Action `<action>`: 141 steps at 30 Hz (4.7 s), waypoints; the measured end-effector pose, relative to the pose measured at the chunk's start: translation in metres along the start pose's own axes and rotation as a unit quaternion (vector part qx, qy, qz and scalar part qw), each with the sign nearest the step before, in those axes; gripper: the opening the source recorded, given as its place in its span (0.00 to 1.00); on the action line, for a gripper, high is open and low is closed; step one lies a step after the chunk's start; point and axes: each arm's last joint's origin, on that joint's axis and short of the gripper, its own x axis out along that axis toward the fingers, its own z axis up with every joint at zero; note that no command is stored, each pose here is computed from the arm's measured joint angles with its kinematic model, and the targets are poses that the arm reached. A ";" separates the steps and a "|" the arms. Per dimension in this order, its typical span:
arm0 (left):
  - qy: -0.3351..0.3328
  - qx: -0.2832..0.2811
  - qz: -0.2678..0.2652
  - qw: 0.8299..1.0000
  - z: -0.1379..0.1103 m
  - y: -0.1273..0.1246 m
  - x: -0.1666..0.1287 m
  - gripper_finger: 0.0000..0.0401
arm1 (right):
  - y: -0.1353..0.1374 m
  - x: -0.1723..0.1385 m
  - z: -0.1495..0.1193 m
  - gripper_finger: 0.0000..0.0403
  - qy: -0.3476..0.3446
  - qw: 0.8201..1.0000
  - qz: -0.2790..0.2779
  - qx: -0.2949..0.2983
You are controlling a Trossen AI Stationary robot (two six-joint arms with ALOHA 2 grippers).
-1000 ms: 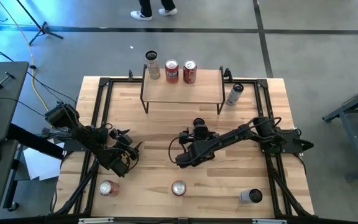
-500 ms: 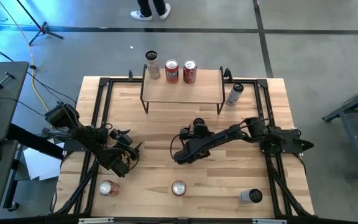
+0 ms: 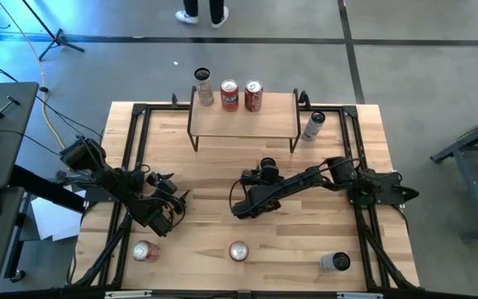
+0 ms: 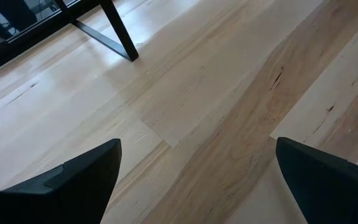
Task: Place canned beverage on shelf
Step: Put the white and yellow soda can on the shelf aligned with the other white and yellow soda can
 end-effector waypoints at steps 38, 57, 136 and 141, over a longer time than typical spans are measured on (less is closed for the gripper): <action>0.000 0.000 0.000 1.000 0.000 0.000 0.000 1.00 | 0.087 -0.061 0.115 0.65 -0.074 0.977 0.138 -0.142; 0.000 0.000 0.000 1.000 0.000 0.000 0.000 1.00 | 0.148 -0.018 0.157 0.63 -0.067 0.960 0.224 -0.154; 0.026 -0.020 -0.014 0.999 -0.001 -0.004 0.000 1.00 | 0.184 0.048 0.181 0.72 -0.018 0.896 0.365 -0.254; 0.026 -0.020 -0.014 0.999 -0.001 -0.004 0.000 1.00 | 0.183 0.045 0.178 0.72 -0.014 0.895 0.362 -0.260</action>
